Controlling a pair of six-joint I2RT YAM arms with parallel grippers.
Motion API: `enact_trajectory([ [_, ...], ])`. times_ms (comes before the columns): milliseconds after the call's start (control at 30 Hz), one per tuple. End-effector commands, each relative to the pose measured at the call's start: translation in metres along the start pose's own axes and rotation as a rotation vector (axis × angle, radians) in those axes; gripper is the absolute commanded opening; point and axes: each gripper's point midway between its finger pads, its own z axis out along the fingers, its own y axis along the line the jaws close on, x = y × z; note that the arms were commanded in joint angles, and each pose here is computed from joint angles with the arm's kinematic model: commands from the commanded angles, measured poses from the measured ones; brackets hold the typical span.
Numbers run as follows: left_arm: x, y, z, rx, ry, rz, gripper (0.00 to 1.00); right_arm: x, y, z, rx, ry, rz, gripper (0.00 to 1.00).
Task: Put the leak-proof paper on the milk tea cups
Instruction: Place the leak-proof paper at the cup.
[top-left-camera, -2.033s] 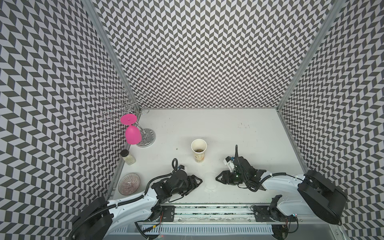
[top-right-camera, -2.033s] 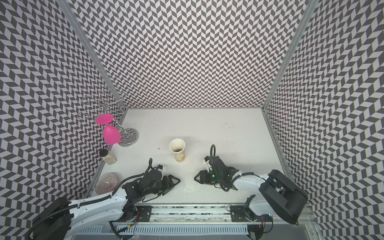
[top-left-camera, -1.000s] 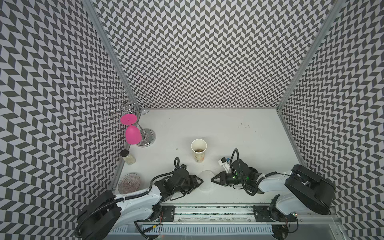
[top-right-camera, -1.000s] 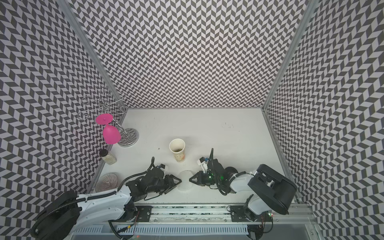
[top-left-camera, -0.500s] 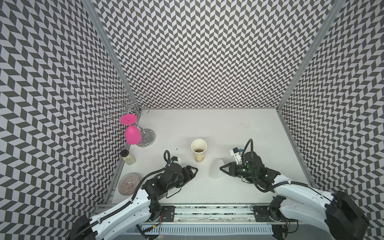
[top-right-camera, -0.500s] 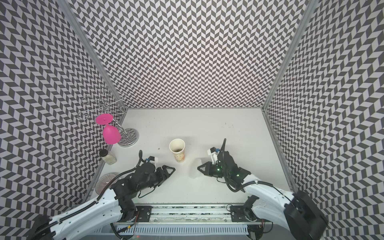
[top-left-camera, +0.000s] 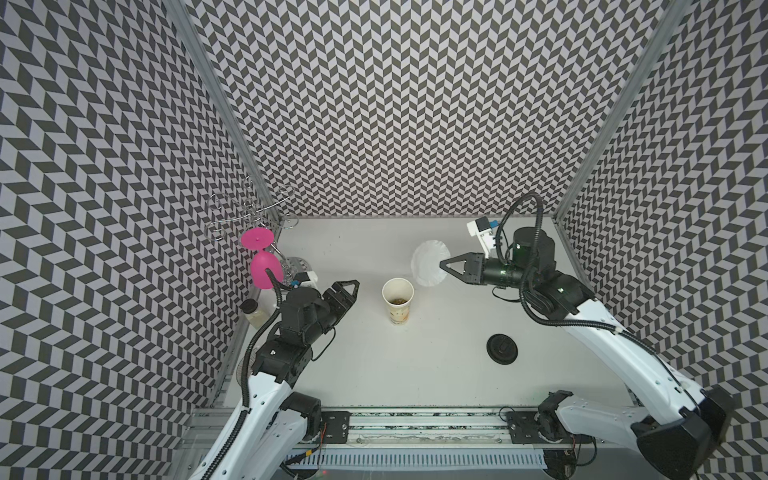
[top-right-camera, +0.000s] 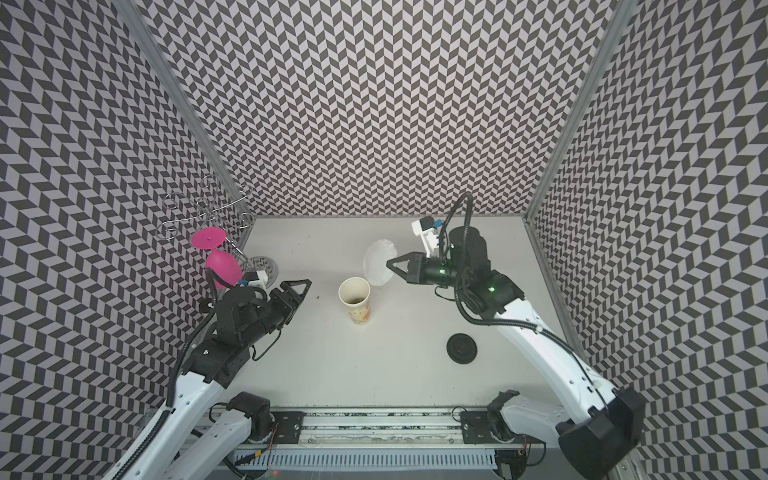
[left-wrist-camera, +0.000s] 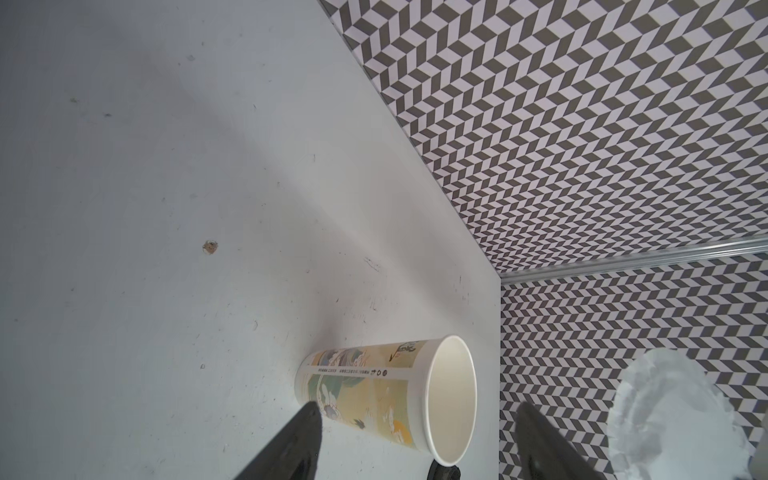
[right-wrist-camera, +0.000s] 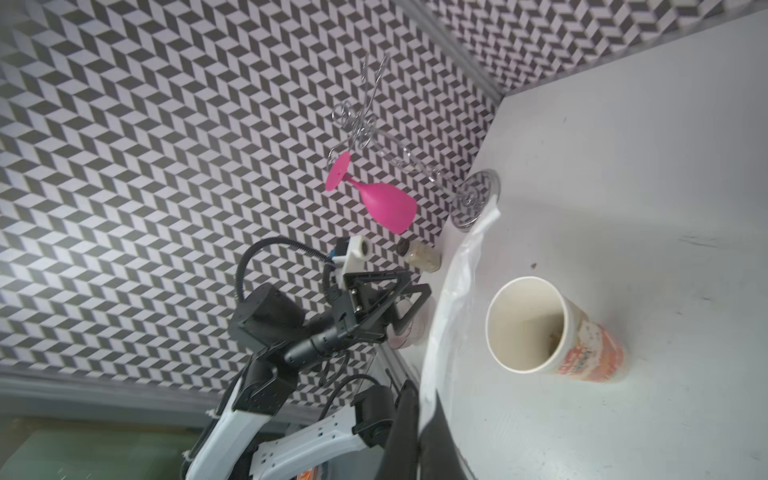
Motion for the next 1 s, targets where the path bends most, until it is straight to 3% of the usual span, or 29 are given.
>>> enact_trajectory([
  [0,0.003,-0.031,-0.005,0.140,0.066,0.007,0.75,0.008,0.028,0.022,-0.197,0.109,-0.028,0.00],
  [433,0.015,-0.019,0.008,0.156,0.148,-0.046,0.75,0.016,-0.049,0.095,-0.205,0.283,0.007,0.00],
  [767,0.028,-0.017,0.031,0.171,0.249,-0.016,0.77,0.032,-0.071,0.090,-0.168,0.334,0.051,0.00],
  [967,0.045,-0.009,0.047,0.115,0.313,0.014,0.78,0.037,-0.088,0.089,-0.106,0.327,0.065,0.00],
])
